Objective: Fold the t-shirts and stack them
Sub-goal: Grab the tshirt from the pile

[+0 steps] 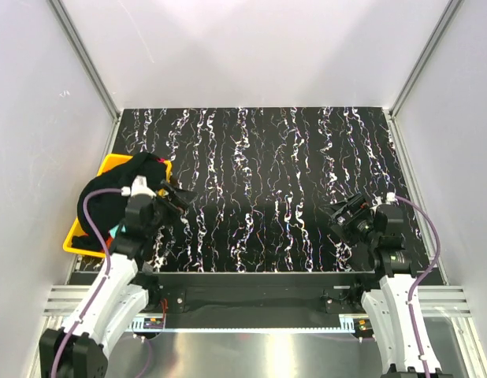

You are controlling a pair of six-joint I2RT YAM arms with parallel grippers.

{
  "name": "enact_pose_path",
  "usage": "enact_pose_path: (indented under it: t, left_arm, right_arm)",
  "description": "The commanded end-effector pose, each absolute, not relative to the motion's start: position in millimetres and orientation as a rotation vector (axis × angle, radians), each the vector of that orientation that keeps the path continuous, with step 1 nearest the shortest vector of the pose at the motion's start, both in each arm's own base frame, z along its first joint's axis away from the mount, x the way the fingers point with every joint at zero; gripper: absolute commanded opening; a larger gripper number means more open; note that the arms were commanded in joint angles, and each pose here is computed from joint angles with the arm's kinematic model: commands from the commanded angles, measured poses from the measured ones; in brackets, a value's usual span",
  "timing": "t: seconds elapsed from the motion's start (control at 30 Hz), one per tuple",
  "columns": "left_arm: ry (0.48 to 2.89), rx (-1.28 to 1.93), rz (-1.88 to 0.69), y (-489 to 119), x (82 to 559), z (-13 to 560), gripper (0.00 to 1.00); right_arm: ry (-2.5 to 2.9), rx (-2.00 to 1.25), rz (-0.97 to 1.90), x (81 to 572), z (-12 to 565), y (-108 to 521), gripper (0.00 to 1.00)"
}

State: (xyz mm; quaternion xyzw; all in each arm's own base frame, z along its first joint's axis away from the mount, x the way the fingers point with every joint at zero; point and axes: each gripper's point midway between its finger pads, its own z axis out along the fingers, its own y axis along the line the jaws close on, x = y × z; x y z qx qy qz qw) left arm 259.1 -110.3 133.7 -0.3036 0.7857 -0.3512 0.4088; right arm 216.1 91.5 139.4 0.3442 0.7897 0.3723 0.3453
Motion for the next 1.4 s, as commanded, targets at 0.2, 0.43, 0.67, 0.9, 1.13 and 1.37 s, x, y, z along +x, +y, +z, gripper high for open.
enact_pose_path:
  t: [0.2, 0.43, 0.67, 0.9, 1.13, 1.37]
  left_arm:
    - [1.887, -0.909, -0.620, -56, 273, 194, 0.99]
    - [1.909, -0.913, -0.354, -8, 283, 231, 0.99]
    - [2.047, -1.083, 0.110, 56, 284, 255, 0.99]
    - [2.162, -1.043, 0.341, 91, 279, 241, 0.87]
    - [2.251, -1.028, 0.432, 99, 282, 193, 0.73]
    - [2.268, -1.051, 0.363, 94, 297, 174, 0.49]
  right_arm:
    - [2.082, 0.759, 0.717, 196, 176, 67, 1.00]
    - [2.098, 0.630, 0.733, 200, 200, 80, 0.98]
    - [2.103, 0.503, 0.734, 204, 218, 91, 0.96]
    - [2.127, 0.393, 0.712, 208, 225, 101, 0.96]
    - [2.137, 0.371, 0.694, 209, 223, 101, 0.96]
    - [2.147, 0.370, 0.675, 211, 225, 100, 0.96]
